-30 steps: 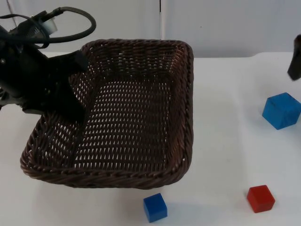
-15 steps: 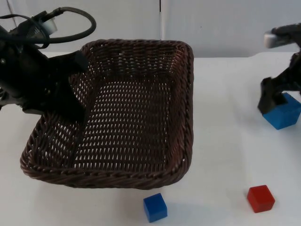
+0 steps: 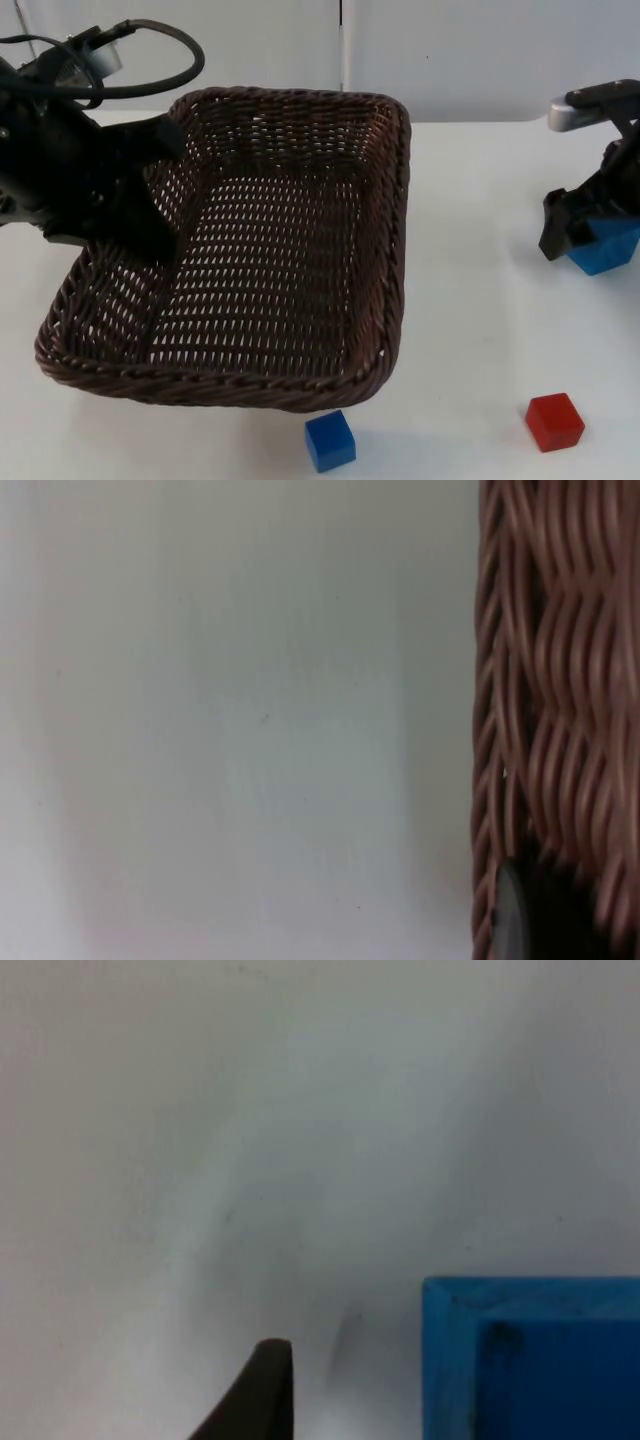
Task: Pick up the basket with the left hand and place the largest block into the basket with the right hand.
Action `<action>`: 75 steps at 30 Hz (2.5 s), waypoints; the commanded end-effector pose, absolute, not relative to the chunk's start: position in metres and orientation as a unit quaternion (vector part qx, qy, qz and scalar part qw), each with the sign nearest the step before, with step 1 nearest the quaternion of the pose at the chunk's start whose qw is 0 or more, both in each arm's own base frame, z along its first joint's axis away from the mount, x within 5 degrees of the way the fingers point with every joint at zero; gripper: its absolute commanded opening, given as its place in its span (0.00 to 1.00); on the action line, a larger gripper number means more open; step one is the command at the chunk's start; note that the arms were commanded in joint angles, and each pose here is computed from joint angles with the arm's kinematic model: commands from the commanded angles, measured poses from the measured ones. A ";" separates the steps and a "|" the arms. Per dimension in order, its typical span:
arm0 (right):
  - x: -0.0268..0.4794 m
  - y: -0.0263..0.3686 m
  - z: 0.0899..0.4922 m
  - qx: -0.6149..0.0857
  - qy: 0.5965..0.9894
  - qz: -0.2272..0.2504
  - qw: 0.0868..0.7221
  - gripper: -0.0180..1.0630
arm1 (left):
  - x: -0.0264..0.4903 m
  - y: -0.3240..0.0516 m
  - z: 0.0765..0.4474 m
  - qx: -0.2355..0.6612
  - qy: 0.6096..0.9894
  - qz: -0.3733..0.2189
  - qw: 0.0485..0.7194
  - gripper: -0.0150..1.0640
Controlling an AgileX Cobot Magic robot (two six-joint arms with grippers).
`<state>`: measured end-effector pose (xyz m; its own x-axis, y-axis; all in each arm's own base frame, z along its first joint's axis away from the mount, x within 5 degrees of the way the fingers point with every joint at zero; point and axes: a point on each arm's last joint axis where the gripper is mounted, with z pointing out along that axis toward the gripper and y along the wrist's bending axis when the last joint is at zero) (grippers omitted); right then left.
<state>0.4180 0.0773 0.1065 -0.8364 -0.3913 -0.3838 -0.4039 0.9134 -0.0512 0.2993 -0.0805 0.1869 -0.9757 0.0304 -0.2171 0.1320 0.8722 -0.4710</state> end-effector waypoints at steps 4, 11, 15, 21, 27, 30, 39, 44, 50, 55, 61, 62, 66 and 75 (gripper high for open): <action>0.420 0.076 0.110 -0.209 0.957 0.014 0.200 0.84 | 0.299 -0.082 0.194 0.042 0.959 -0.254 0.116 0.01; 0.416 0.076 0.120 -0.212 0.959 0.015 0.189 0.21 | 0.300 -0.082 0.194 0.042 0.959 -0.254 0.116 0.01; 0.411 0.075 0.148 -0.213 0.956 0.016 0.201 0.02 | 0.300 -0.082 0.194 0.042 0.959 -0.254 0.117 0.01; 0.396 0.073 0.204 -0.216 0.949 0.015 0.228 0.02 | 0.300 -0.082 0.194 0.042 0.959 -0.254 0.117 0.01; 0.373 0.069 0.258 -0.219 0.942 0.015 0.253 0.02 | 0.300 -0.082 0.194 0.042 0.959 -0.254 0.117 0.01; 0.363 0.068 0.274 -0.220 0.940 0.015 0.259 0.02 | 0.300 -0.082 0.194 0.042 0.959 -0.254 0.117 0.01; 0.324 0.061 0.324 -0.221 0.938 0.017 0.268 0.02 | 0.300 -0.082 0.193 0.042 0.960 -0.253 0.116 0.01; 0.304 0.059 0.347 -0.222 0.933 0.015 0.283 0.02 | 0.300 -0.082 0.193 0.042 0.960 -0.253 0.116 0.01; 0.285 0.055 0.367 -0.222 0.926 0.013 0.304 0.02 | 0.298 -0.082 0.193 0.044 0.960 -0.255 0.111 0.01; 0.278 0.054 0.374 -0.223 0.925 0.012 0.309 0.02 | 0.298 -0.082 0.193 0.044 0.960 -0.255 0.110 0.01; 0.275 0.053 0.372 -0.224 0.929 0.013 0.295 0.02 | 0.298 -0.082 0.193 0.044 0.960 -0.255 0.110 0.01; 0.275 0.053 0.372 -0.224 0.929 0.013 0.294 0.02 | 0.298 -0.082 0.193 0.045 0.960 -0.256 0.109 0.01; 0.274 0.053 0.372 -0.225 0.930 0.013 0.290 0.02 | 0.298 -0.082 0.193 0.045 0.960 -0.256 0.109 0.01; 0.273 0.057 0.371 -0.220 0.932 0.037 0.286 0.02 | 0.298 -0.082 0.193 0.044 0.960 -0.255 0.110 0.01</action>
<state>0.2761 0.0560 0.3667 -0.7437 -0.3980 -0.5372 -0.4288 0.9004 -0.0735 0.2993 -0.0803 0.1868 -0.9754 0.0331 -0.2181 0.1343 0.8736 -0.4678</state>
